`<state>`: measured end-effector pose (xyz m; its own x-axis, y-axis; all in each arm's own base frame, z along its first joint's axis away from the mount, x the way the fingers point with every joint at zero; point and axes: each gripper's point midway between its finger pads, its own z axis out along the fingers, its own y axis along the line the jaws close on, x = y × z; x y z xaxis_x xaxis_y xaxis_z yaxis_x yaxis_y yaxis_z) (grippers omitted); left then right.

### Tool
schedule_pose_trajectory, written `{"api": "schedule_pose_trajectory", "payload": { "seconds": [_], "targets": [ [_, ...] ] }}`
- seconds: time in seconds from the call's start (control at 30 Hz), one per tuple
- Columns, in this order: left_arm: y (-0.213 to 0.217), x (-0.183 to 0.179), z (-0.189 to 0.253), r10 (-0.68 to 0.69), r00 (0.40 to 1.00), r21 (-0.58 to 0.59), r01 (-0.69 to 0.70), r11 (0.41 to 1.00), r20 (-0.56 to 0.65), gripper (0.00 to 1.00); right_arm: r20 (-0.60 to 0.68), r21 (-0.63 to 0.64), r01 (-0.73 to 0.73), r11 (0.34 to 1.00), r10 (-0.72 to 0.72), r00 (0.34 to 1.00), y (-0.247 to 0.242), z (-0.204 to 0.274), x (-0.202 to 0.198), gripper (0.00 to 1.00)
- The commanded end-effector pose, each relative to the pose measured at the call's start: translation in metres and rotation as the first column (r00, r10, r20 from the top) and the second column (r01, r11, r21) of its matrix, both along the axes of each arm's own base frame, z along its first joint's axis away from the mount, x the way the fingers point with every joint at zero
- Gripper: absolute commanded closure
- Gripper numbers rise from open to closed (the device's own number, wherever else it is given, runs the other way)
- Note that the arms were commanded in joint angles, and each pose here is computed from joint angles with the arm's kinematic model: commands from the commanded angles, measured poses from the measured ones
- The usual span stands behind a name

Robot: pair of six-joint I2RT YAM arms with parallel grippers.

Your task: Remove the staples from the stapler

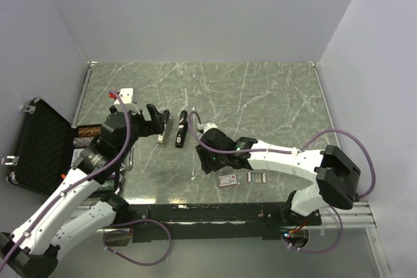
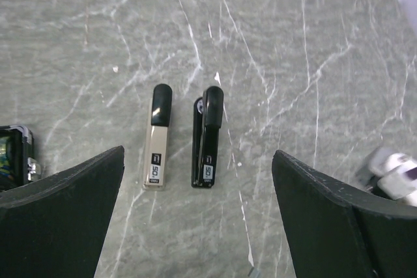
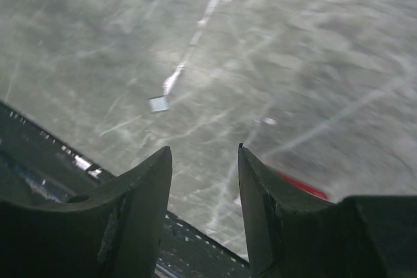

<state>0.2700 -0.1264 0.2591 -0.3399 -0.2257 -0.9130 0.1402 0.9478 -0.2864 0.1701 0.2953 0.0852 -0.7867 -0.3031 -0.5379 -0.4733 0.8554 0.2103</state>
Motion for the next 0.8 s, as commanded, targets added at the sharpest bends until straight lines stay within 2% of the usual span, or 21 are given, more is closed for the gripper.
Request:
{"api": "schedule_pose_trajectory", "payload": {
  "seconds": [0.0,0.13,0.27,0.77],
  "targets": [
    [0.016,0.002,0.019,0.075,0.994,-0.029,-0.073,0.997,0.083,0.01,0.000,0.088,-0.203,0.975,0.204,0.979,0.040,0.005,-0.014,0.47],
    [0.018,0.003,0.019,0.088,0.993,-0.025,-0.086,0.996,0.081,0.01,-0.028,0.069,-0.280,0.957,0.282,0.959,0.052,-0.006,-0.029,0.47],
    [0.018,0.004,0.018,0.087,0.993,-0.025,-0.085,0.996,0.077,0.01,-0.032,0.058,-0.296,0.953,0.298,0.954,0.061,-0.013,-0.035,0.47],
    [0.020,0.006,0.018,0.093,0.992,-0.035,-0.091,0.995,0.079,0.01,-0.006,-0.012,-0.236,0.972,0.236,0.972,0.073,-0.032,-0.023,0.46]
  ]
}}
